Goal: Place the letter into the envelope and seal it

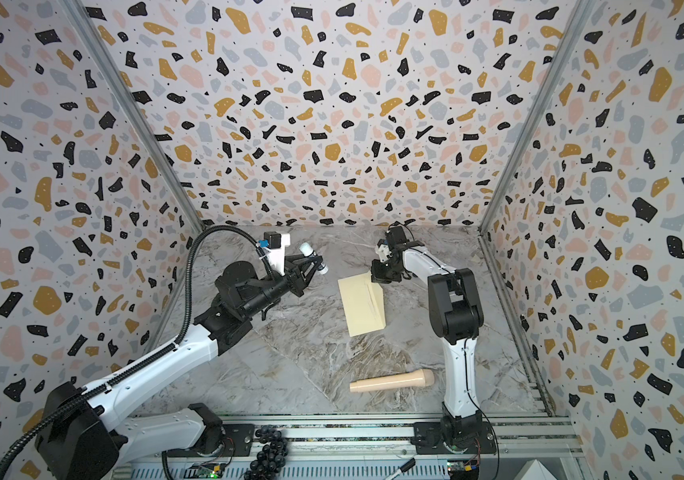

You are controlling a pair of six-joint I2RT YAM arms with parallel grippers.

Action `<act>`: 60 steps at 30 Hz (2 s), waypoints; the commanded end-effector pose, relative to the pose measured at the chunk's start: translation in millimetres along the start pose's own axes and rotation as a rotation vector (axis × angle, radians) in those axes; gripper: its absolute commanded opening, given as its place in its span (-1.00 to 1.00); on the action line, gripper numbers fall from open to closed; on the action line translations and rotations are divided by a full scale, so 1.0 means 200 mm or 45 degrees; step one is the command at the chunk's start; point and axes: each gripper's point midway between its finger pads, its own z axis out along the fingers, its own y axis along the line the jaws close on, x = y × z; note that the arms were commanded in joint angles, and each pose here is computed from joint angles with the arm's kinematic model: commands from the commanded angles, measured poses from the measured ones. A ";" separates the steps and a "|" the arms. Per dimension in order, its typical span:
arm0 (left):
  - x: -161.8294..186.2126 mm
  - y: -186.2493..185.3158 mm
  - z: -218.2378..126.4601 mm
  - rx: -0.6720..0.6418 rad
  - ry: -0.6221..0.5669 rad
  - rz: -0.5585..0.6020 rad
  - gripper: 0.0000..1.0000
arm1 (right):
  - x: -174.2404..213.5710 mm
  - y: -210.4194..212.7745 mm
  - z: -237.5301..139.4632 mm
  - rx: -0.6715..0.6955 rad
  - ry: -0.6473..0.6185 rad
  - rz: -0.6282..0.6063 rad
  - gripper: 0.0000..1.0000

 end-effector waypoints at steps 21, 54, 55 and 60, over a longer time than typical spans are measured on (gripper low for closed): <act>-0.11 -0.06 -0.03 0.046 -0.098 0.018 -1.00 | 0.00 0.32 -0.89 -0.704 -1.229 1.007 -1.00; -0.16 -0.05 -0.06 0.023 -0.130 -0.123 -1.00 | 0.76 0.15 -0.51 -0.155 -1.238 1.277 0.52; -0.17 -0.05 -0.05 0.021 -0.126 -0.150 -1.00 | 0.73 0.16 -0.57 -0.148 -1.293 1.192 0.61; -0.18 -0.04 0.00 0.023 -0.083 -0.313 -1.00 | 0.56 0.33 -0.98 -0.143 -1.626 0.617 0.87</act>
